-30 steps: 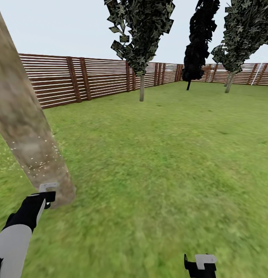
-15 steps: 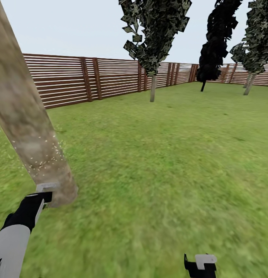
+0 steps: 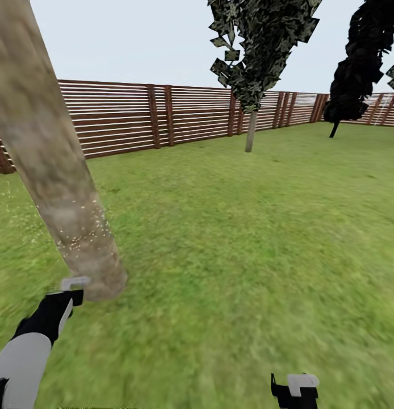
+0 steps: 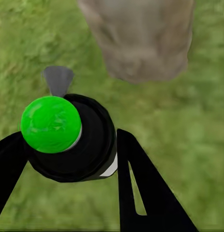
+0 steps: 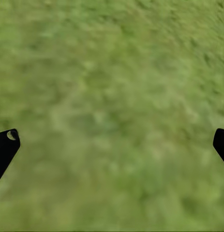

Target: In the garden, pick up the pesticide atomizer on the floor and spray pesticide onto both trees until each tree trunk is fully covered.

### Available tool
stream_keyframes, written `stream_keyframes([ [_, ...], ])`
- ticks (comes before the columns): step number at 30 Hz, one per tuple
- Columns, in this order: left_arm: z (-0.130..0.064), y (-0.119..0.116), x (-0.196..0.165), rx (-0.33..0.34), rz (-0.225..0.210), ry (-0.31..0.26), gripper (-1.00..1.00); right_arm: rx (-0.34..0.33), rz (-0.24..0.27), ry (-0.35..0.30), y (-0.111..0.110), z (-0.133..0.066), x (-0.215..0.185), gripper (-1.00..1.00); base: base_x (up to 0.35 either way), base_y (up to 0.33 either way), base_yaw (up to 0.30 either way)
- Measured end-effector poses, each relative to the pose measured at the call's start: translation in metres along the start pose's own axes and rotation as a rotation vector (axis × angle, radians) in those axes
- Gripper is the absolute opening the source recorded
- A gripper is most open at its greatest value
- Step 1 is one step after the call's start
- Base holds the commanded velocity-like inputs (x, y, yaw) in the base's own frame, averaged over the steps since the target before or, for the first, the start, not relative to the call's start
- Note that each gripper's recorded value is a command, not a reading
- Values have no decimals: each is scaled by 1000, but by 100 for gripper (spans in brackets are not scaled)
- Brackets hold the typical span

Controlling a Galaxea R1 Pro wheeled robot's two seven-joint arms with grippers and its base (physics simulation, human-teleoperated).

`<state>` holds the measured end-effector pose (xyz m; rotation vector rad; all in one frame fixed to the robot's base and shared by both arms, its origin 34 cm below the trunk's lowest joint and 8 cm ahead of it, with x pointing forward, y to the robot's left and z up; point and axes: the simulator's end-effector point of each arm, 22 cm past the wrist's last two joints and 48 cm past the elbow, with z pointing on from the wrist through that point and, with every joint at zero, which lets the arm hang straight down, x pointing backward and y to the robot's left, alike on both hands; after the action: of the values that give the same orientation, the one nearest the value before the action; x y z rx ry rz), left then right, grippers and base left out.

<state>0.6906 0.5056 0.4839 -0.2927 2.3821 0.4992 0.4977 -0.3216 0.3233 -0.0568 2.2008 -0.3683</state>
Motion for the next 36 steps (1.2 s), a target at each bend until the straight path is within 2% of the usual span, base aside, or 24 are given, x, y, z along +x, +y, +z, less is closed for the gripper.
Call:
stream_keyframes([
  [5,-3,0,-16,3,-7,-21,-100,1,0,0,0,0,0,100,4,-3,277],
  [7,-5,-8,-22,24,-12,-28,-100,1,1,0,0,0,0,100,0,0,277],
  [10,-9,-3,-61,36,-33,-74,-100,1,1,0,0,0,0,100,0,0,277],
  [14,-9,44,-83,-19,-42,-102,-100,1,0,0,0,0,0,100,0,0,277],
  [16,-10,30,-88,5,-46,-109,-100,1,1,0,0,0,0,100,0,0,277],
  [17,-15,10,-104,37,-58,-128,-100,0,0,-1,0,0,0,100,0,0,277],
  [18,-19,0,-116,52,-63,-142,-100,0,-1,-1,0,0,0,100,0,0,277],
  [23,-28,-5,-146,110,-74,-140,-100,0,0,0,0,0,0,100,0,0,117],
  [25,-32,-15,-154,138,-75,-150,-100,1,0,0,-1,0,0,100,0,0,6],
  [26,-35,-19,-160,145,-72,-158,-100,2,0,0,-1,0,0,100,0,0,2],
  [28,-50,-41,-195,168,-19,-196,-100,2,0,0,-1,0,0,100,0,0,0],
  [29,-55,-41,-205,167,-10,-184,-100,3,-1,0,-2,0,0,100,0,0,0],
  [32,-54,-22,-206,139,-1,-166,-100,2,-1,0,-2,0,0,100,0,0,0],
  [34,-49,9,-203,101,-1,-162,-100,2,-1,0,-1,0,0,100,0,0,0],
  [36,-49,5,-203,160,-1,-166,-100,3,-1,0,-2,0,0,100,55,-22,0],
])
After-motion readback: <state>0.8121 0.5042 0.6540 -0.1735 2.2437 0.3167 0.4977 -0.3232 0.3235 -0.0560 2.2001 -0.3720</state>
